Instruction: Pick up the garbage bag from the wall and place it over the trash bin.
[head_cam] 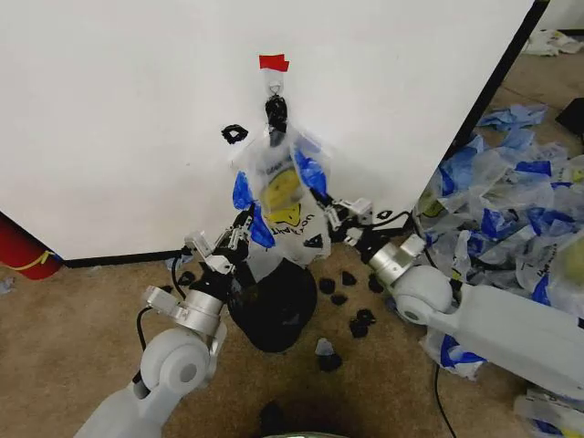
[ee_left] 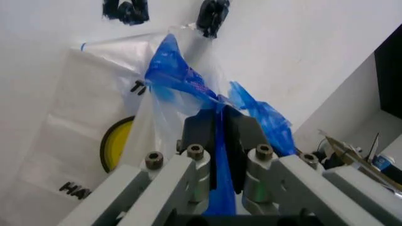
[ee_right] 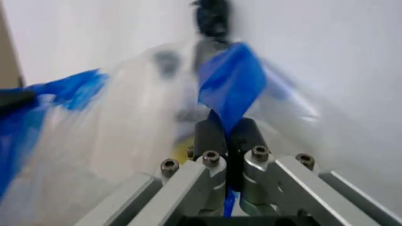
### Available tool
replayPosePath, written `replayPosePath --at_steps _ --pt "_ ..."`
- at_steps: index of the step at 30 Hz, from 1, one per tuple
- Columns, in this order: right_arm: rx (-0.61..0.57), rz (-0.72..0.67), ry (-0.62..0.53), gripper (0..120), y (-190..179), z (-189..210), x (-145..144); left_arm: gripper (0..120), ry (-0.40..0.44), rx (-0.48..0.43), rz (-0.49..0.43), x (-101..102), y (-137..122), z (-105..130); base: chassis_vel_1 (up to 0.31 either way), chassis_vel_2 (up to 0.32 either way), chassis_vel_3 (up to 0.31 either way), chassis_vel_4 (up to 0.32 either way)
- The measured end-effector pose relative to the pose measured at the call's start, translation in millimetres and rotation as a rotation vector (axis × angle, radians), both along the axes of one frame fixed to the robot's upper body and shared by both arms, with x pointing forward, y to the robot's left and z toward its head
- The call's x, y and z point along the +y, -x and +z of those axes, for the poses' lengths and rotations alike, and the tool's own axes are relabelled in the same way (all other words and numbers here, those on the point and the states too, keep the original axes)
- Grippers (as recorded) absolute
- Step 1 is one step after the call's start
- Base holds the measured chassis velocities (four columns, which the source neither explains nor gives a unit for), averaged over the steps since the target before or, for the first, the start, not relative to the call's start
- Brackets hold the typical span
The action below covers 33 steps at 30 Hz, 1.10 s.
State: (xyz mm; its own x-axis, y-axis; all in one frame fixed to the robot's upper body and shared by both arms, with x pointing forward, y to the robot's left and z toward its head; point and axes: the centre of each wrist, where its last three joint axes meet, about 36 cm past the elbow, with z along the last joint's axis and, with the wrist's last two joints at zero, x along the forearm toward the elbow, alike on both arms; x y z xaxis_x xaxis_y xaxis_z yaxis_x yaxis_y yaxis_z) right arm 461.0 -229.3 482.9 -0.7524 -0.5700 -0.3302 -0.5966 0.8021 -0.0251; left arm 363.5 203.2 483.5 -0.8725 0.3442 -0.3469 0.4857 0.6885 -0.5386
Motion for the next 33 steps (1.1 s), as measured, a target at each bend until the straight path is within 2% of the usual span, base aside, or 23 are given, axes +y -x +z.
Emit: replayPosePath --at_steps 9,15,25,33 --pt "0.043 -0.164 -0.161 0 21 -1 -29 8 -0.014 0.006 0.001 3 1 -1 0.000 0.000 0.000 0.000" --pt "0.070 -0.212 -0.208 0 39 -8 -39 7 -0.017 0.016 0.000 3 4 -1 0.000 0.000 0.000 0.000" --pt "0.075 -0.220 -0.226 0 67 -7 -48 3 -0.037 0.022 0.002 7 17 6 0.000 0.000 0.000 0.000" --pt "0.064 -0.186 -0.251 0 89 6 -42 0 -0.073 -0.004 0.027 22 33 25 0.000 0.000 0.000 0.000"
